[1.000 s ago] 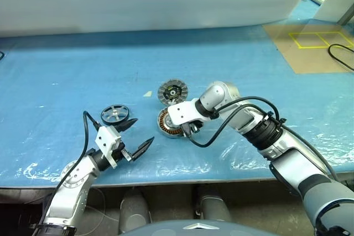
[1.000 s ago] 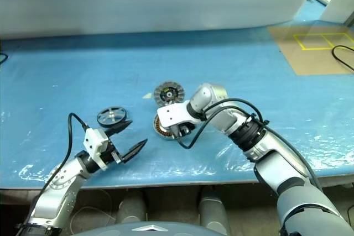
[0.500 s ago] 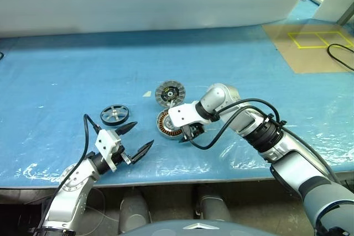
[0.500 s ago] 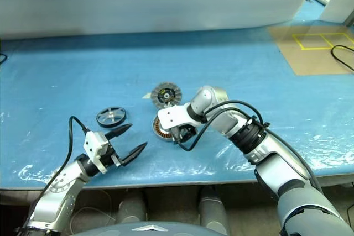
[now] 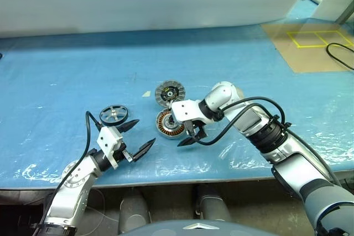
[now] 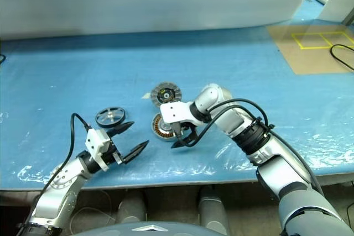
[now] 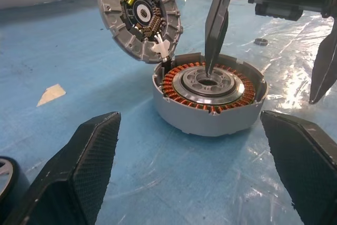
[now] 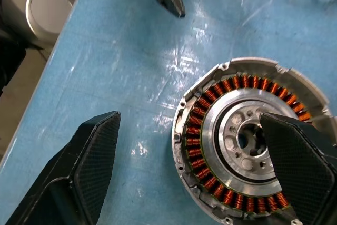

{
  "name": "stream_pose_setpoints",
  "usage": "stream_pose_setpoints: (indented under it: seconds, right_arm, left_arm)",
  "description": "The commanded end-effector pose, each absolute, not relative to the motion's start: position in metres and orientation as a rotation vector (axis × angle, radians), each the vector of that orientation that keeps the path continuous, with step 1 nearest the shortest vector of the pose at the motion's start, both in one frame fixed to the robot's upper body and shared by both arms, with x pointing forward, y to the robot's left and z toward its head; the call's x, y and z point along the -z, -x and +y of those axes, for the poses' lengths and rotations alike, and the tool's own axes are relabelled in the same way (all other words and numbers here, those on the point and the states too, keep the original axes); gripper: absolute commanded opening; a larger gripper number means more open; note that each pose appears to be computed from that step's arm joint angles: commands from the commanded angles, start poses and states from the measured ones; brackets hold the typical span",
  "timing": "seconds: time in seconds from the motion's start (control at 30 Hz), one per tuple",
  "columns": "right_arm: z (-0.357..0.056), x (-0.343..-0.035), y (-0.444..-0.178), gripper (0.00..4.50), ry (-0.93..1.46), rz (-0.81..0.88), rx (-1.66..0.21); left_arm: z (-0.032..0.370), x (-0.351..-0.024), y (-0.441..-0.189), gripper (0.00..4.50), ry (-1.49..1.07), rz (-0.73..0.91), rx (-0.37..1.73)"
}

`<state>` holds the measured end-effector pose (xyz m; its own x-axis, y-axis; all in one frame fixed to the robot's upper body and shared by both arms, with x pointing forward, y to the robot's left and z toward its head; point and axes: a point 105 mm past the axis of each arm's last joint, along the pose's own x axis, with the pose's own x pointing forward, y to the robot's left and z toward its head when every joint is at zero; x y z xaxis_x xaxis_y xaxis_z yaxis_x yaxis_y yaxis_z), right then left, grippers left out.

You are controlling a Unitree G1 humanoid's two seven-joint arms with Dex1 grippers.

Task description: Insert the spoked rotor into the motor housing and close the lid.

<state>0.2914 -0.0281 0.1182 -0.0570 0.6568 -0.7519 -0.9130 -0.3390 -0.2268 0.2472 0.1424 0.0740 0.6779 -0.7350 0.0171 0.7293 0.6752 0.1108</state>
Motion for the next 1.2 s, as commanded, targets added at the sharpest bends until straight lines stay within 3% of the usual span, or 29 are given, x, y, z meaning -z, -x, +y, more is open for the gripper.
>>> stream_pose_setpoints:
  seconds: [0.03, 0.2, 0.63, 0.83, 1.2]
  right_arm:
    - [-0.024, -0.144, -0.290, 4.46, 0.914, 0.236, -1.679]
    - [-0.030, -0.159, -0.292, 4.46, 0.782, 0.148, -1.646]
    - [-0.084, -0.170, -0.327, 4.46, 0.309, 0.074, -1.268]
    - [-0.116, -0.146, -0.332, 4.46, 0.165, 0.118, -1.105]
    - [-0.191, -0.095, -0.334, 4.46, 0.202, 0.183, -0.813]
  left_arm:
    - [0.140, -0.077, -0.246, 4.50, -0.097, -0.076, 0.844]
    - [0.139, -0.078, -0.247, 4.50, -0.095, -0.079, 0.856]
    - [0.137, -0.077, -0.249, 4.50, -0.086, -0.068, 0.893]
    - [0.136, -0.076, -0.249, 4.50, -0.083, -0.064, 0.903]
    - [0.132, -0.076, -0.249, 4.50, -0.074, -0.058, 0.917]
